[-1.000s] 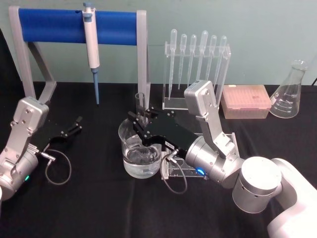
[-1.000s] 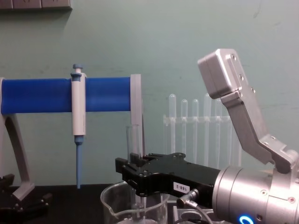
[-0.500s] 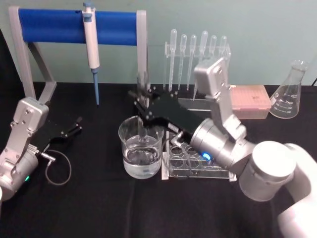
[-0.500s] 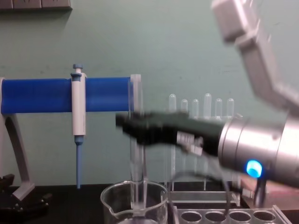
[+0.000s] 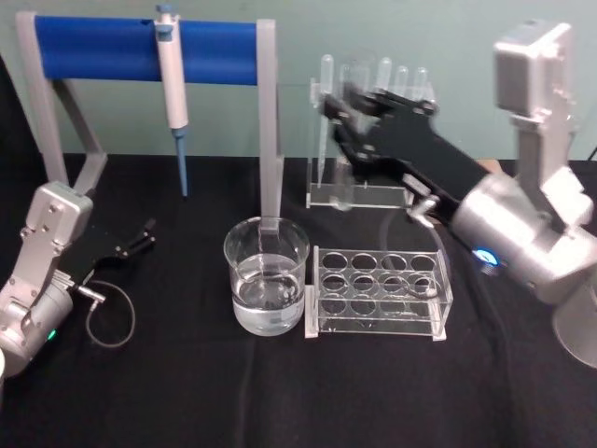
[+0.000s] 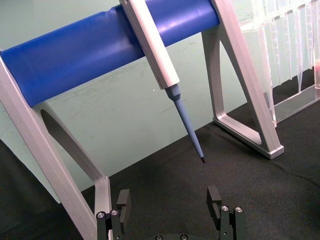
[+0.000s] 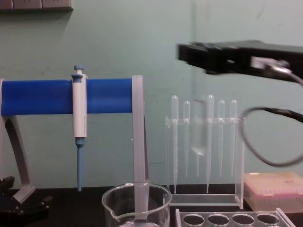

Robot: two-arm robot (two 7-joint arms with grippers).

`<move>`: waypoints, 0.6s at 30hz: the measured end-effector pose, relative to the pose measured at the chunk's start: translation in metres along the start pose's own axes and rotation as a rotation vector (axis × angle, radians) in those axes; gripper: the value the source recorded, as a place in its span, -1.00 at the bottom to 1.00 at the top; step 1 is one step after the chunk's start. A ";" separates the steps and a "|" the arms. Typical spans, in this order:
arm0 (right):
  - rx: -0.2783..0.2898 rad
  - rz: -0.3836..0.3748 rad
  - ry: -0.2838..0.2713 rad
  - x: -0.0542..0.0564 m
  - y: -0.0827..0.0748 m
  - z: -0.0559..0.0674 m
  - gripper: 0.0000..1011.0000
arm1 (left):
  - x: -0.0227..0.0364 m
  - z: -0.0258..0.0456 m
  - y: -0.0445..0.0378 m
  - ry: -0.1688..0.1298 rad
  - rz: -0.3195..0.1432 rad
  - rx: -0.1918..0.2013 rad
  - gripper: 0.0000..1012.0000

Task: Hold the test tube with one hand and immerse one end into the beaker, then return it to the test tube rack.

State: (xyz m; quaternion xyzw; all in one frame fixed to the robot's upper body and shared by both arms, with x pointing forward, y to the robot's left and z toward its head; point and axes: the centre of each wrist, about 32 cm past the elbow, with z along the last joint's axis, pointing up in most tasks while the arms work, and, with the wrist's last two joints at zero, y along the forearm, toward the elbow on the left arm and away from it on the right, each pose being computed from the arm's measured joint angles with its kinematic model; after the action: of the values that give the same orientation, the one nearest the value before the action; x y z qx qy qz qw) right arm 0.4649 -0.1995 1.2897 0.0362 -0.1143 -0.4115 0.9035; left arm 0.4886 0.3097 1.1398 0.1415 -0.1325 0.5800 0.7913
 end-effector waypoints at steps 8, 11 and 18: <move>-0.090 -0.054 0.016 0.006 -0.024 -0.020 -0.55 | 0.0000 0.0000 0.0000 0.000 0.000 0.000 0.98; -0.118 -0.058 0.019 0.005 -0.027 -0.030 -0.55 | 0.0000 0.0000 0.0000 0.000 0.000 0.000 0.98; -0.146 -0.047 0.013 0.002 -0.024 -0.050 -0.55 | 0.0000 0.0000 0.0000 0.000 0.000 0.000 0.98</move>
State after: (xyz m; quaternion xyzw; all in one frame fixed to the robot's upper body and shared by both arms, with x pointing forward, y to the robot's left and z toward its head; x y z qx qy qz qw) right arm 0.4603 -0.2188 1.2375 -0.0242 -0.0771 -0.4396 0.8946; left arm 0.4886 0.3097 1.1398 0.1415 -0.1324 0.5800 0.7913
